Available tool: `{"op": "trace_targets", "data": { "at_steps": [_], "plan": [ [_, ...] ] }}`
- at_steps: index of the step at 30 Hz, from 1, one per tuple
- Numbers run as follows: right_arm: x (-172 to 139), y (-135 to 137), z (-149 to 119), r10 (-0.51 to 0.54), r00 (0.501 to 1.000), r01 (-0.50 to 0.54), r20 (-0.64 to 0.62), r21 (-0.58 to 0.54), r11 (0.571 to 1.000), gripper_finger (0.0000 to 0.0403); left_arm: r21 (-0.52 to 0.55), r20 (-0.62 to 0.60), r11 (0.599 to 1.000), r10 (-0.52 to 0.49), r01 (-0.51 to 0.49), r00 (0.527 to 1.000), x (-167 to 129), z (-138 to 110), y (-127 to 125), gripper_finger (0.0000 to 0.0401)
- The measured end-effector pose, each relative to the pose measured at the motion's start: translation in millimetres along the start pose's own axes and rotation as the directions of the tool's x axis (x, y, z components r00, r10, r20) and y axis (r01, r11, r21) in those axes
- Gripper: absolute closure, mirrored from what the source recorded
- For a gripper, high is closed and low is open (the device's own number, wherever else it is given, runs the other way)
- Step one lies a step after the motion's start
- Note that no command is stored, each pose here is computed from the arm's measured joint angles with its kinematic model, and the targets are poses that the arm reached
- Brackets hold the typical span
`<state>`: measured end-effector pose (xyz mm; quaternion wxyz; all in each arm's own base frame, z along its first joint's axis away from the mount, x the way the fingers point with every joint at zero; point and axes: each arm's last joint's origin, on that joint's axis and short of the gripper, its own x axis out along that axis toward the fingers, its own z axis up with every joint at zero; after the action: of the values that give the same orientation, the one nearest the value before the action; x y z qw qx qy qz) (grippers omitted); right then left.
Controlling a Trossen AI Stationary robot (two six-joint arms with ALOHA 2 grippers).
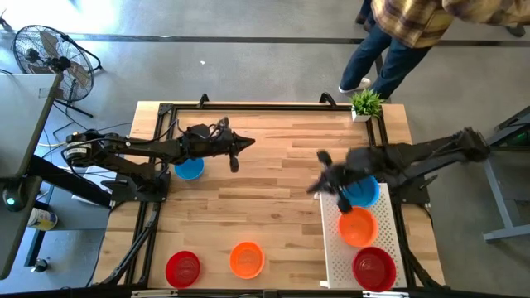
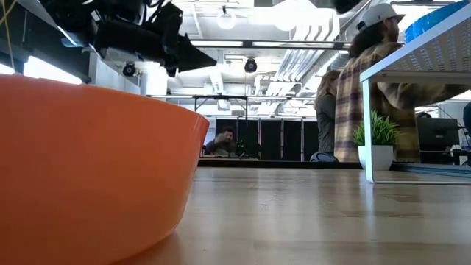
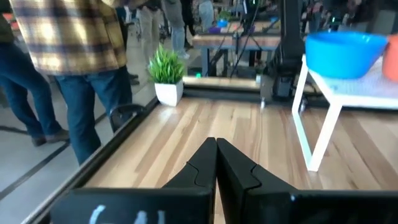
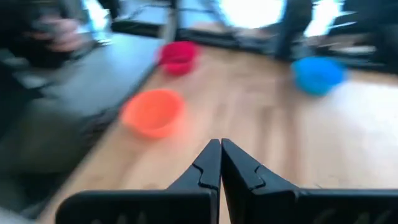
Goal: Pick & Place Mini bowls
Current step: Stack the red bowl on top of the other red bowl on the shelf
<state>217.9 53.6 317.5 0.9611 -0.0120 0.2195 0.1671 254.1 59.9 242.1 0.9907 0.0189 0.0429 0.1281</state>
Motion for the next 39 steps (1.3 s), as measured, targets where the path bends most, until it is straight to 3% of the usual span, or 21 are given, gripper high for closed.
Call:
{"op": "trace_targets", "data": {
  "at_steps": [7, 15, 19, 32, 39],
  "plan": [
    [-8.1, -67.0, -3.4, -0.234, 0.97, 0.235, 0.071, 0.001, 0.972, 0.0402, -0.015, -0.138, 1.0, -0.027, 0.026, 0.99, -0.9, -13.4, -1.2, 0.04],
    [-14.5, -108.7, -6.8, -0.262, 0.957, 0.268, 0.121, -0.036, 0.963, 0.0403, 0.006, -0.277, 0.995, -0.093, 0.099, 0.956, -12.6, -17.3, -9.3, 0.04],
    [-10.5, -121.5, -8.6, -0.284, 0.95, 0.292, 0.134, -0.051, 0.955, 0.0403, 0.021, -0.312, 0.99, -0.128, 0.142, 0.941, -18.8, -2.5, -18.2, 0.04],
    [3.1, -142.0, -10.5, -0.302, 0.936, 0.321, 0.182, -0.088, 0.943, 0.0403, -0.014, -0.622, 0.936, -0.283, 0.352, 0.73, -44.7, 20.7, -67.6, 0.0399],
    [6.6, -143.9, -12.7, -0.3, 0.939, 0.318, 0.17, -0.086, 0.944, 0.0403, -0.13, -0.74, 0.93, -0.322, 0.343, 0.591, -66.6, 12.1, -91.3, 0.0339]
  ]
}}
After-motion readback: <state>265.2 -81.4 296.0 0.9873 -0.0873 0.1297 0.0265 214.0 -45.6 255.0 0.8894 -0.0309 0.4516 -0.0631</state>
